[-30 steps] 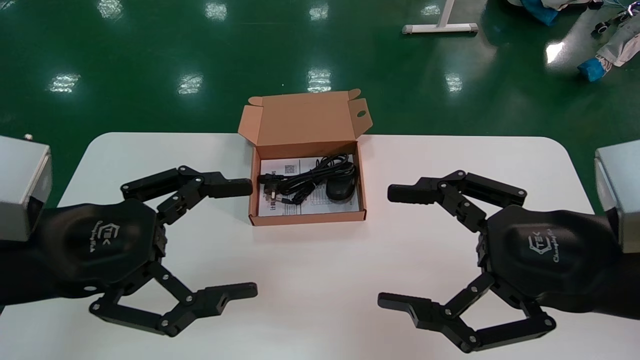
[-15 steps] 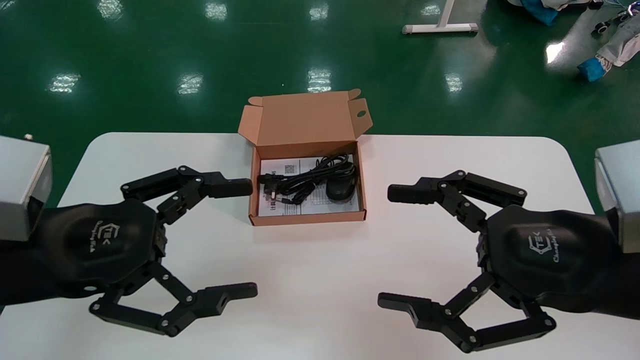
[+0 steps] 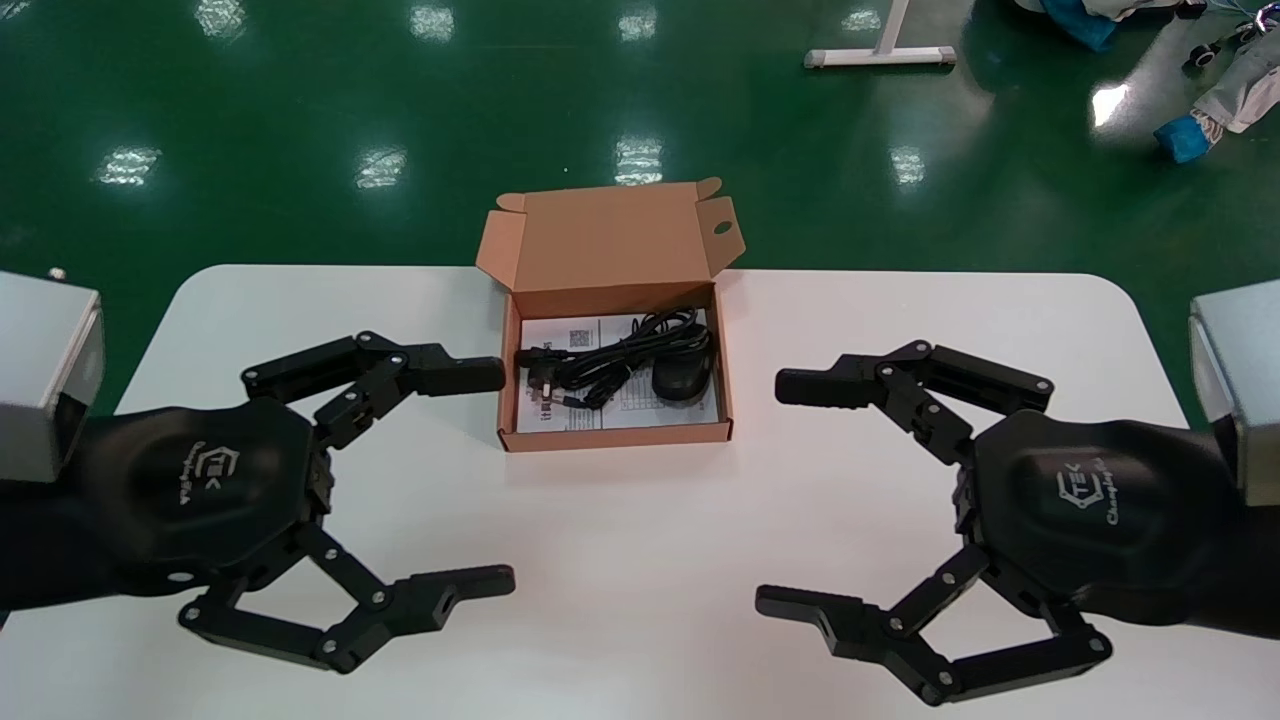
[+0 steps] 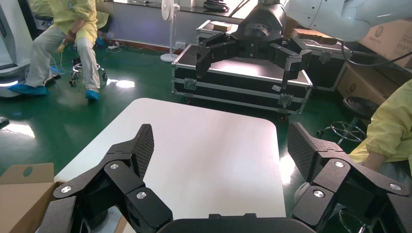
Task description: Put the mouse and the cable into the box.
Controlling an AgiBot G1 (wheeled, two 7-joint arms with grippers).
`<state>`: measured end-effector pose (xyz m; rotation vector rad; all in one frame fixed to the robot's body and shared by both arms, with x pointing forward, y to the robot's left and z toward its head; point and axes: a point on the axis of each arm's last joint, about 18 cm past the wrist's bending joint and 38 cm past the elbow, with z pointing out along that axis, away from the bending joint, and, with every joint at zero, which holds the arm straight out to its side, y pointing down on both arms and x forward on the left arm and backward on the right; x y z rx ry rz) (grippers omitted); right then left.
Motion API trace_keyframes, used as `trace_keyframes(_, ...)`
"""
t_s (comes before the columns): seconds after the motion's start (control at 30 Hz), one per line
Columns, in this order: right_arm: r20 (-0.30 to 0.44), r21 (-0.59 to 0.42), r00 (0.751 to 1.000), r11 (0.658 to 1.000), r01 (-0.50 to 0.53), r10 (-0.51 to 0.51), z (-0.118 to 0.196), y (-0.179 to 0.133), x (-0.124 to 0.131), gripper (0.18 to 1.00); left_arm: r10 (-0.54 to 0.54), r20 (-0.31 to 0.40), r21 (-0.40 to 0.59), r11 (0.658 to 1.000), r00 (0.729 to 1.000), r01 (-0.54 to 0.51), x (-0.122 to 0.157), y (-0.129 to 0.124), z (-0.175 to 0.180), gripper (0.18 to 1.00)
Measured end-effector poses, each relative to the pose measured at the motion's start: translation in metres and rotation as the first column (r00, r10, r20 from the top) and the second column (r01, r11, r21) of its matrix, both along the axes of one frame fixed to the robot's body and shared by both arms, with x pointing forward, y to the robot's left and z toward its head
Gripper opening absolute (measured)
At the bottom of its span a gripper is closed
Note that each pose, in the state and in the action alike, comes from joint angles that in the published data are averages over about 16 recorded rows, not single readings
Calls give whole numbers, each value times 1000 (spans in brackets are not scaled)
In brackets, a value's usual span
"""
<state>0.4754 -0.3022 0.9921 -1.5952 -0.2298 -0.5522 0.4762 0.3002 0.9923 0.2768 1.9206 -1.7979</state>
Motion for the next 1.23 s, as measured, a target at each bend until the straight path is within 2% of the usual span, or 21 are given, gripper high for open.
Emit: trace_keyframes(1.23,0,0,1000,1000,0,0,0,0,0,1000,0,0,0,1000,1000,0,0,0,0,1001)
